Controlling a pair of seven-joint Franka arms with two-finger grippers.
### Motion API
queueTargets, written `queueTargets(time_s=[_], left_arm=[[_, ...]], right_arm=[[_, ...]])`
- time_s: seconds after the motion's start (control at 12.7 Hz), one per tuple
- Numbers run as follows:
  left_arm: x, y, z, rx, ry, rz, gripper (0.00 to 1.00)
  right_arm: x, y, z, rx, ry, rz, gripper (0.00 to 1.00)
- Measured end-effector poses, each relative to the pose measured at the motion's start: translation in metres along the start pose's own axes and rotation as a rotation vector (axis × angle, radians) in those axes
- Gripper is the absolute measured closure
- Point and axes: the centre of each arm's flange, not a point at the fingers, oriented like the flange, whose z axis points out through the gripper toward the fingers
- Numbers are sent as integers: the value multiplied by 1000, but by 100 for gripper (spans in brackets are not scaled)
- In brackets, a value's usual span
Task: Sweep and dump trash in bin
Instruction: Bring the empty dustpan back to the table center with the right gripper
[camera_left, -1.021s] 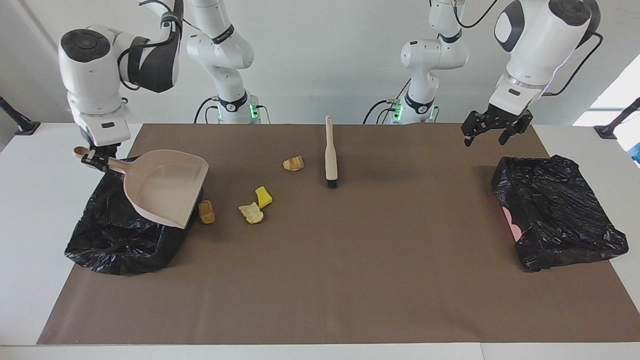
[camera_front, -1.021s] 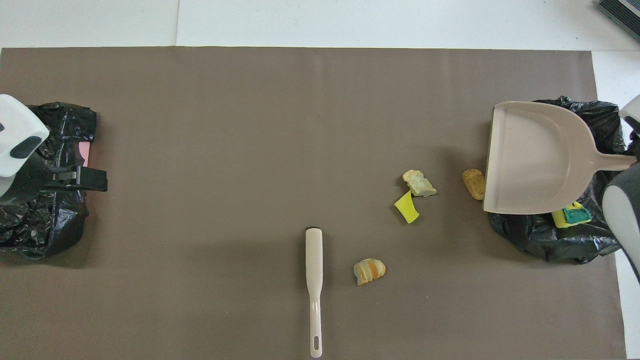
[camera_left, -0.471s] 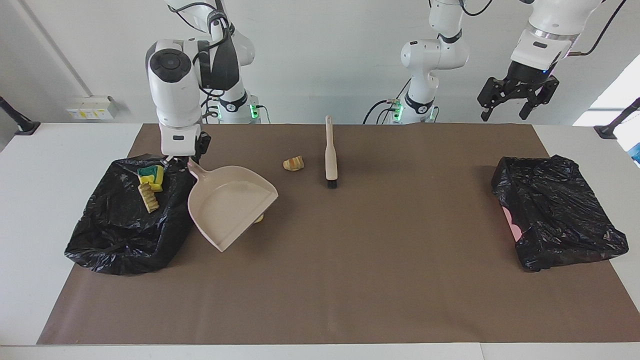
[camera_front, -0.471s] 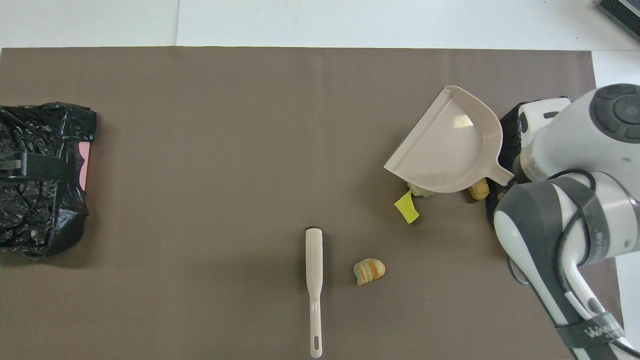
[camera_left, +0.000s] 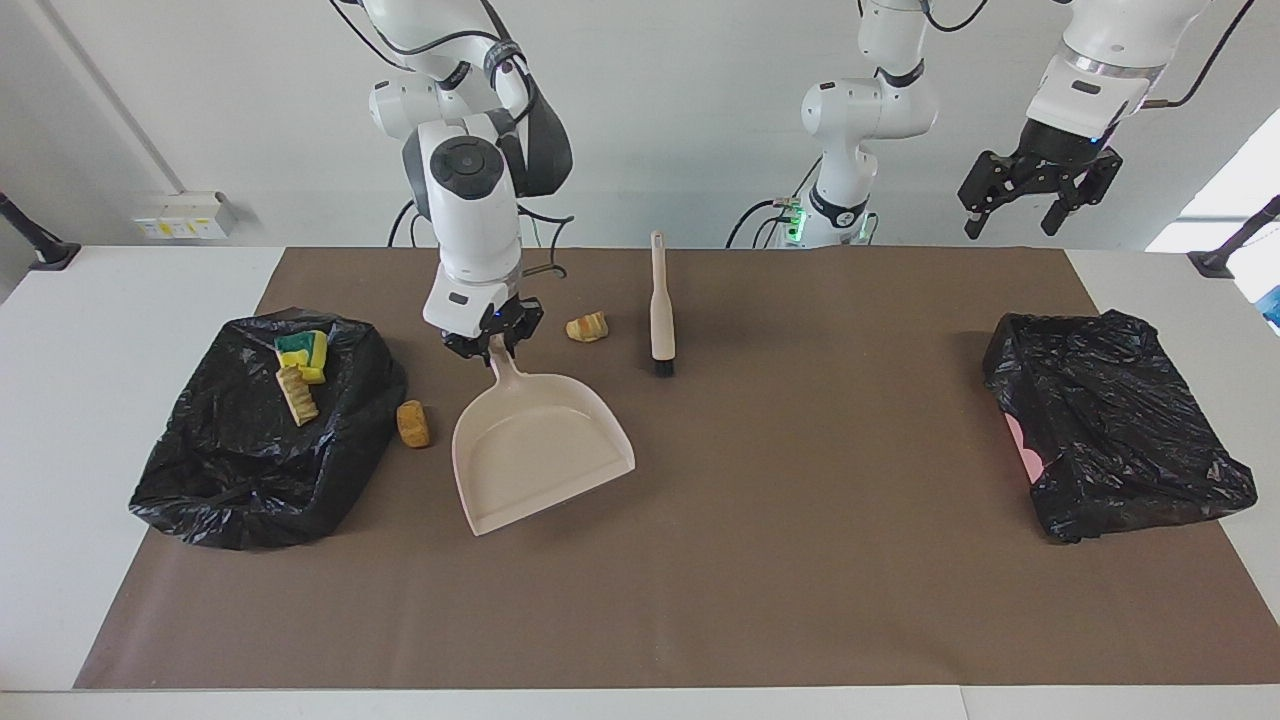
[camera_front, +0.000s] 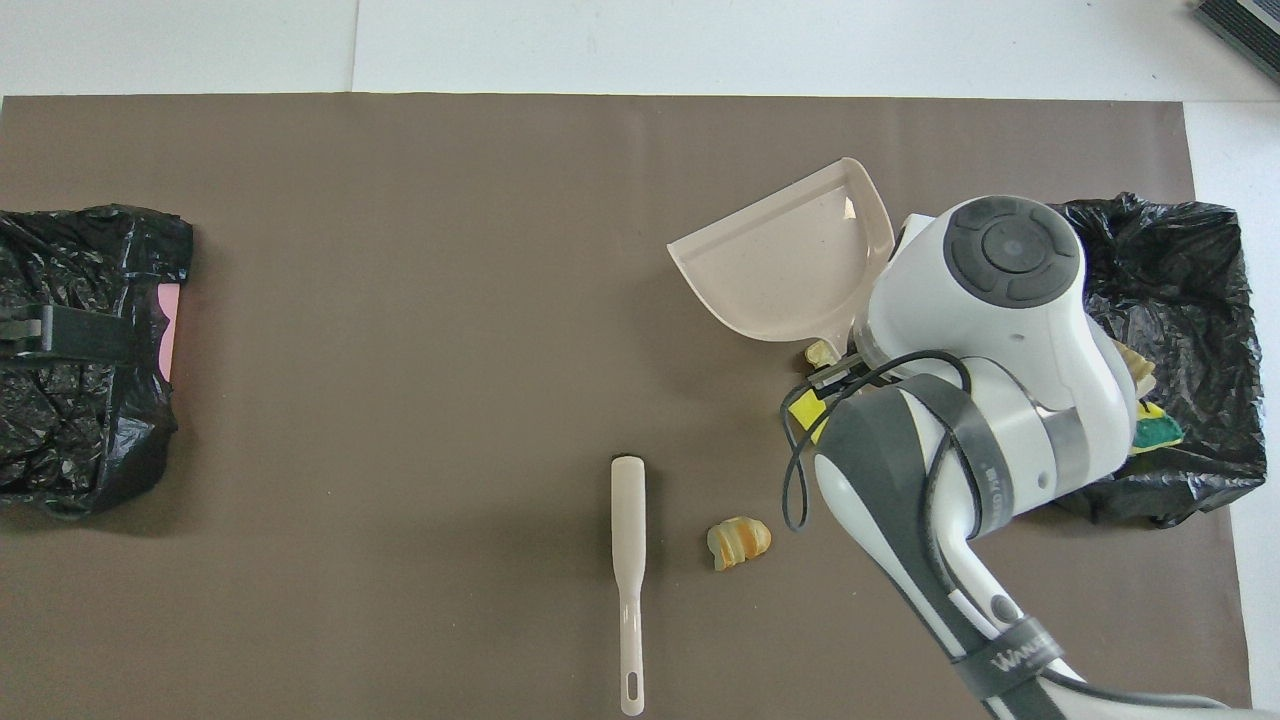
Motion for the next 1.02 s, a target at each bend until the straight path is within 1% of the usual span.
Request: queueTargets(time_s=[0.24, 0.55, 0.79, 0.86, 1.02], left_arm=[[1, -6, 5, -1, -11, -12, 0], [1, -14, 16, -23, -36, -35, 0], [1, -12, 17, -31, -39, -33, 0], [1, -11, 17, -32, -39, -30, 0], [1, -6, 15, -32, -34, -22, 0]], right_arm=[[24, -42, 12, 52, 27, 136, 67], [59, -96, 53, 66, 1, 265, 67], [91, -130, 75, 85, 14, 386, 67], [98, -138, 83, 96, 19, 418, 67], [102, -149, 87, 131, 7, 450, 67]])
